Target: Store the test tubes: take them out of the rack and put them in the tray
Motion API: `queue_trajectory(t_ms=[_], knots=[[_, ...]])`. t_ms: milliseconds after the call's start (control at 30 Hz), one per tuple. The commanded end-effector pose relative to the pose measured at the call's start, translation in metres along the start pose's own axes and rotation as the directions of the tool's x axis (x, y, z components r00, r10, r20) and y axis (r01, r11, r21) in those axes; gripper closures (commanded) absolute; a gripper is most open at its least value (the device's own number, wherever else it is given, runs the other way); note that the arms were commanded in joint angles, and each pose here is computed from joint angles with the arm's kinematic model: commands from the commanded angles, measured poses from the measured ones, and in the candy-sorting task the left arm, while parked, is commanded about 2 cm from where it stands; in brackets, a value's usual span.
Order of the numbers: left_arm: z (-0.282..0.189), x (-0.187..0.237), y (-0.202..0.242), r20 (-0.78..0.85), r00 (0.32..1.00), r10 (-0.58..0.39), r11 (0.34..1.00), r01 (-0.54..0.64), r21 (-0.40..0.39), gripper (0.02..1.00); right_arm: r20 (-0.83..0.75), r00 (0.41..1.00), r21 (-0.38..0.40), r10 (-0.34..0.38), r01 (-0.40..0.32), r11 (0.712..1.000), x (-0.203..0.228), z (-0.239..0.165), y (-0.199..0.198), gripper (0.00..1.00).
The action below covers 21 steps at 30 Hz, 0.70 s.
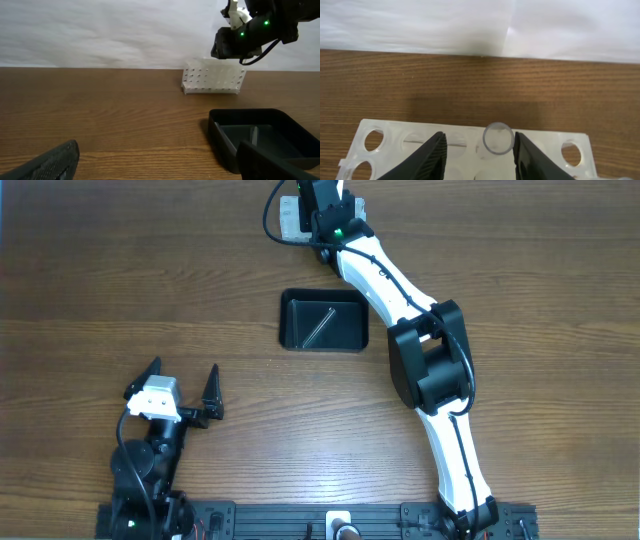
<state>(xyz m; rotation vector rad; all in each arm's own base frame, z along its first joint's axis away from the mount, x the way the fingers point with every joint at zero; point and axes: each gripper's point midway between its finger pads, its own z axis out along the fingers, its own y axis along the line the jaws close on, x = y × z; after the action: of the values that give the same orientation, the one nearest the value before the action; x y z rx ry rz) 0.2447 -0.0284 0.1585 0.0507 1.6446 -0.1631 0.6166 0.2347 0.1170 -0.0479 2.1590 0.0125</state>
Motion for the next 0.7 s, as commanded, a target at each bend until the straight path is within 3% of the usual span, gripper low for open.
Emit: queue_trajectory(t_ms=[33, 700], knots=[[-0.0001, 0.0012, 0.0016, 0.0, 1.0, 0.011, 1.0, -0.011, -0.007, 0.018, 0.018, 1.0, 0.028, -0.012, 0.011, 1.0, -0.0076, 0.0019, -0.0082, 0.584], [-0.0001, 0.0012, 0.0016, 0.0, 1.0, 0.011, 1.0, -0.011, -0.007, 0.018, 0.011, 1.0, 0.037, -0.01, 0.009, 0.999, -0.0071, 0.0036, -0.015, 0.744]])
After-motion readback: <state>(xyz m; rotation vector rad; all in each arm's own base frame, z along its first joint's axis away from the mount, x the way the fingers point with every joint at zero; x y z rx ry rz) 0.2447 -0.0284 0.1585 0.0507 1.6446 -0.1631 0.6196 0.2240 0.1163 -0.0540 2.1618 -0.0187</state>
